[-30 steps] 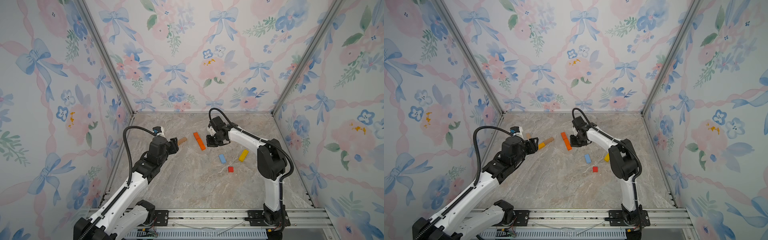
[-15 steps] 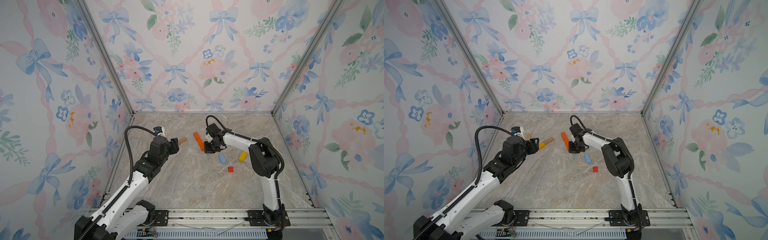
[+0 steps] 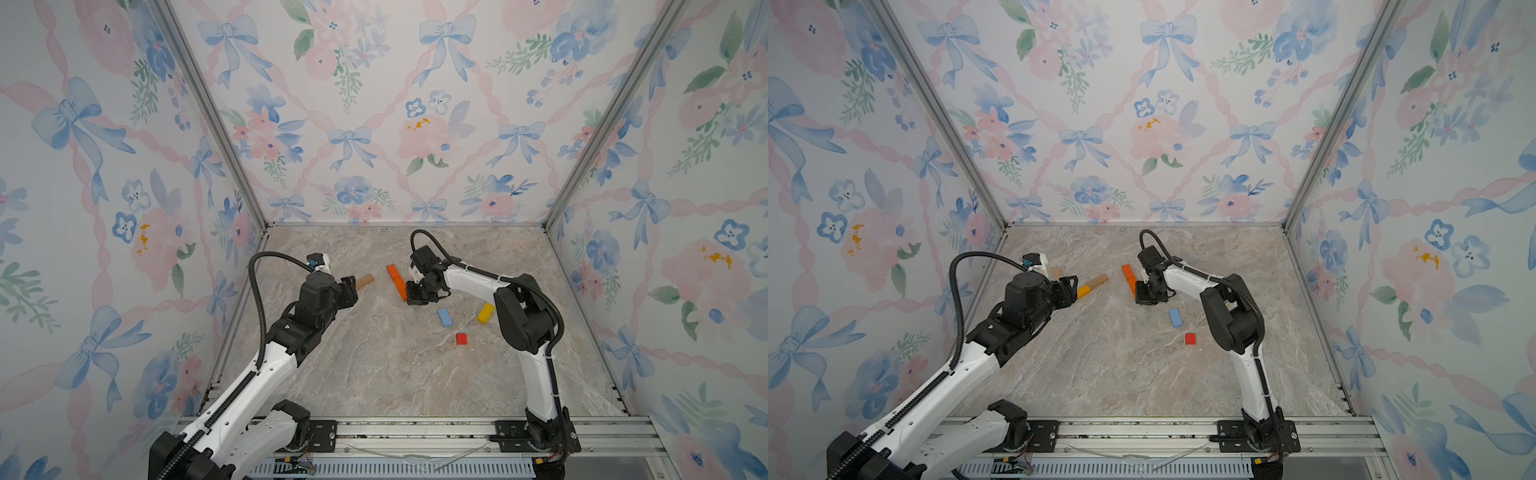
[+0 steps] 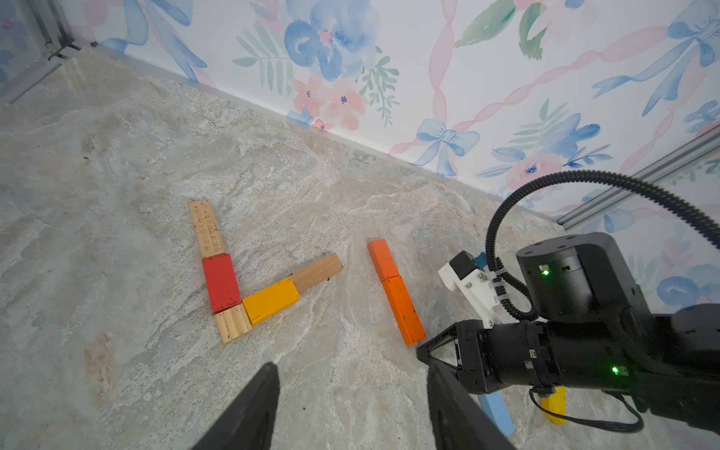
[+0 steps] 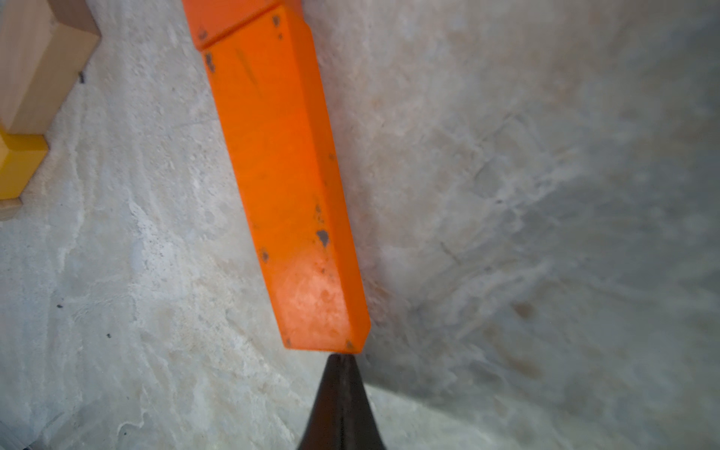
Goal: Assemble the letter v with building blocks
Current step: Assemble the building block at the center of the board.
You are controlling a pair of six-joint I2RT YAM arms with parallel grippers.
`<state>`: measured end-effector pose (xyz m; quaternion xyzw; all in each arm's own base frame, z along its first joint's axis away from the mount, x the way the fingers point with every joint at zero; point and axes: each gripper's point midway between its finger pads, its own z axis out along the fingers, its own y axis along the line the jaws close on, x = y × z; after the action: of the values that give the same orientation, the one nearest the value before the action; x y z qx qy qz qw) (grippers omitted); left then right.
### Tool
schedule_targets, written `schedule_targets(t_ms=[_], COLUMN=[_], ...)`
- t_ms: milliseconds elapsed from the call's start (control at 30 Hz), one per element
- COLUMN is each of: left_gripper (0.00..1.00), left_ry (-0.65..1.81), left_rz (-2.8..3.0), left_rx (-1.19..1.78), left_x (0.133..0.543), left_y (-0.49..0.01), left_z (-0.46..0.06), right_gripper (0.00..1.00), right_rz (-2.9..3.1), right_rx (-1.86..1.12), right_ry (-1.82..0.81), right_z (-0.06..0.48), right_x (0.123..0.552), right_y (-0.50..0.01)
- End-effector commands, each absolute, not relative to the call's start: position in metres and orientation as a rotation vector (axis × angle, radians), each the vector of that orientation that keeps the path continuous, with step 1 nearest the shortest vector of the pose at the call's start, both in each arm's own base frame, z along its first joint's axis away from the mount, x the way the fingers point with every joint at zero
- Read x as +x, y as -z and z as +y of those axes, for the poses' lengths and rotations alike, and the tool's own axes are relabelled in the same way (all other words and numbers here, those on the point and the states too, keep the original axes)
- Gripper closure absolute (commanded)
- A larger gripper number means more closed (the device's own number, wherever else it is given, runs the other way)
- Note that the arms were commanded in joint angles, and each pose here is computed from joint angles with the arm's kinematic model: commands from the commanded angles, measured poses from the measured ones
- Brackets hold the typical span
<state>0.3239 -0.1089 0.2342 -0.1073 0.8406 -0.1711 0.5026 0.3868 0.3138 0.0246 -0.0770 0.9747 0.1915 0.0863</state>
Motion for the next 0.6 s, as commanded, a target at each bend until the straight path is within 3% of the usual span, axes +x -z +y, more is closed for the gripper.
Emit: schedule_targets(t_ms=[0, 567], left_gripper=[0.37, 0.37], left_ry=[0.410, 0.402], left_rz=[2.030, 2.027], left_rx=[-0.268, -0.274], left_x=[0.3233, 0.3206], left_y=[-0.2348, -0.2346], left_z=[-0.1063, -0.1035], right_gripper=[1.00, 1.00], right_rz=[2.943, 2.942], right_rx=[-0.202, -0.199], right_ry=[-0.539, -0.531], right_z=[0.3109, 0.3133], right_x=[0.3878, 0.3973], right_y=[-0.0088, -0.0042])
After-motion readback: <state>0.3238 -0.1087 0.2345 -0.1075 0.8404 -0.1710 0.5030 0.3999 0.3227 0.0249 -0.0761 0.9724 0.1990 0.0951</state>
